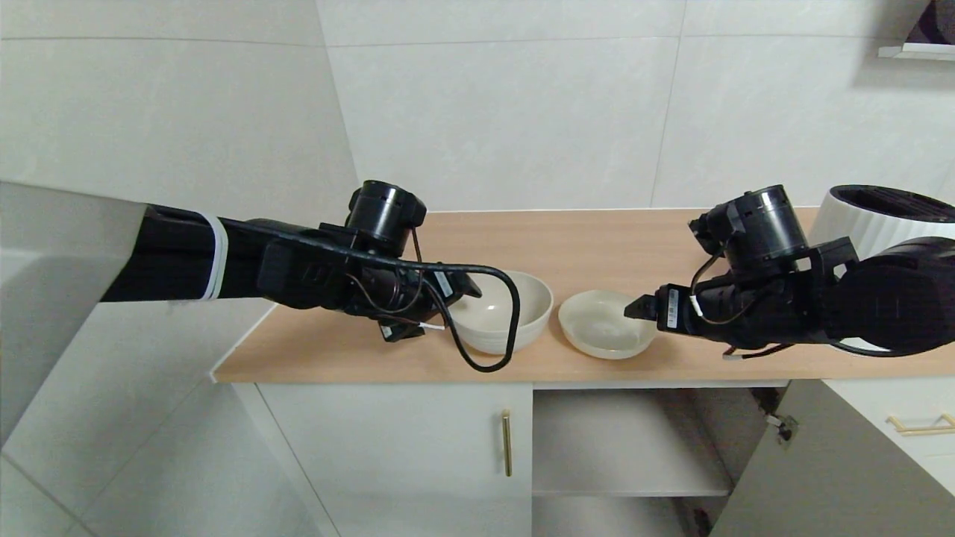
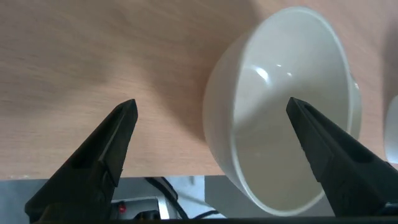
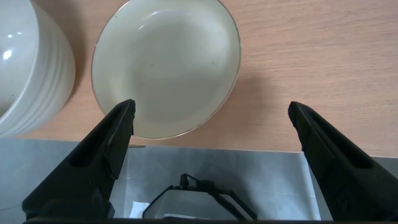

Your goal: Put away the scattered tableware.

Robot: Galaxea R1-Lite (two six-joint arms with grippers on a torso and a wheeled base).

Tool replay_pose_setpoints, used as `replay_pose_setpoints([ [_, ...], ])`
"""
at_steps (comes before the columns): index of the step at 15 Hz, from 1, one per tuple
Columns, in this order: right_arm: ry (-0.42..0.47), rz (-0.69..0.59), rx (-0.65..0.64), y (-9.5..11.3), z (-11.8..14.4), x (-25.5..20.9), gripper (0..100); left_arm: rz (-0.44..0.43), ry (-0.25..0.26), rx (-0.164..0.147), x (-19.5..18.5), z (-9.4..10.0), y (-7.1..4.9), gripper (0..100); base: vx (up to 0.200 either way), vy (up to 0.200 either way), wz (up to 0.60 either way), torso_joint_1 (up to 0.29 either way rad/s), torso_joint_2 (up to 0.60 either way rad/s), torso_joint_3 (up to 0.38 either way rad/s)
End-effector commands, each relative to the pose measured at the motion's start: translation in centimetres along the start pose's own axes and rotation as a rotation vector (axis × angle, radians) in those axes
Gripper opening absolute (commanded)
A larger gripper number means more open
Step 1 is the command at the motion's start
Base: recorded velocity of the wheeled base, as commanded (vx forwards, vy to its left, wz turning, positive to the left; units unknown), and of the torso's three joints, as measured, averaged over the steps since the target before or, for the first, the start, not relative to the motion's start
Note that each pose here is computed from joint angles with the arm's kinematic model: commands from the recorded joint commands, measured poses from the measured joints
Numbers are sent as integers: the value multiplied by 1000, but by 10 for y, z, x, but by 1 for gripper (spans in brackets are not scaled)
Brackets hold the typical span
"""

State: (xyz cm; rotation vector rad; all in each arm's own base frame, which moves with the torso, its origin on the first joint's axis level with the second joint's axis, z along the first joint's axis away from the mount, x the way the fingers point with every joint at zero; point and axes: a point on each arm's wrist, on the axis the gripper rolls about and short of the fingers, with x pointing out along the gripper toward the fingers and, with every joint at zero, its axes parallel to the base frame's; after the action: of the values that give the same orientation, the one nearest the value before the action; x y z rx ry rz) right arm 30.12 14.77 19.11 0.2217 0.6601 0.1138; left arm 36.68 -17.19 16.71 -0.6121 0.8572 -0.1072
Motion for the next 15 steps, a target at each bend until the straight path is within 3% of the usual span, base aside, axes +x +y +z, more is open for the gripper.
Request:
replay_pose_setpoints([
  [1, 0, 0, 0, 0, 0, 0, 100, 6, 5, -1, 3, -1, 1, 0, 0, 0, 0, 0, 0, 0],
  [11, -21, 7, -1, 1, 3, 3, 100, -20, -15, 4, -16, 2, -3, 0, 0, 0, 0, 0, 0, 0],
  [15, -65, -120, -8, -1, -3, 39, 100, -31, -14, 12, -23, -1, -6, 0, 0, 0, 0, 0, 0, 0],
])
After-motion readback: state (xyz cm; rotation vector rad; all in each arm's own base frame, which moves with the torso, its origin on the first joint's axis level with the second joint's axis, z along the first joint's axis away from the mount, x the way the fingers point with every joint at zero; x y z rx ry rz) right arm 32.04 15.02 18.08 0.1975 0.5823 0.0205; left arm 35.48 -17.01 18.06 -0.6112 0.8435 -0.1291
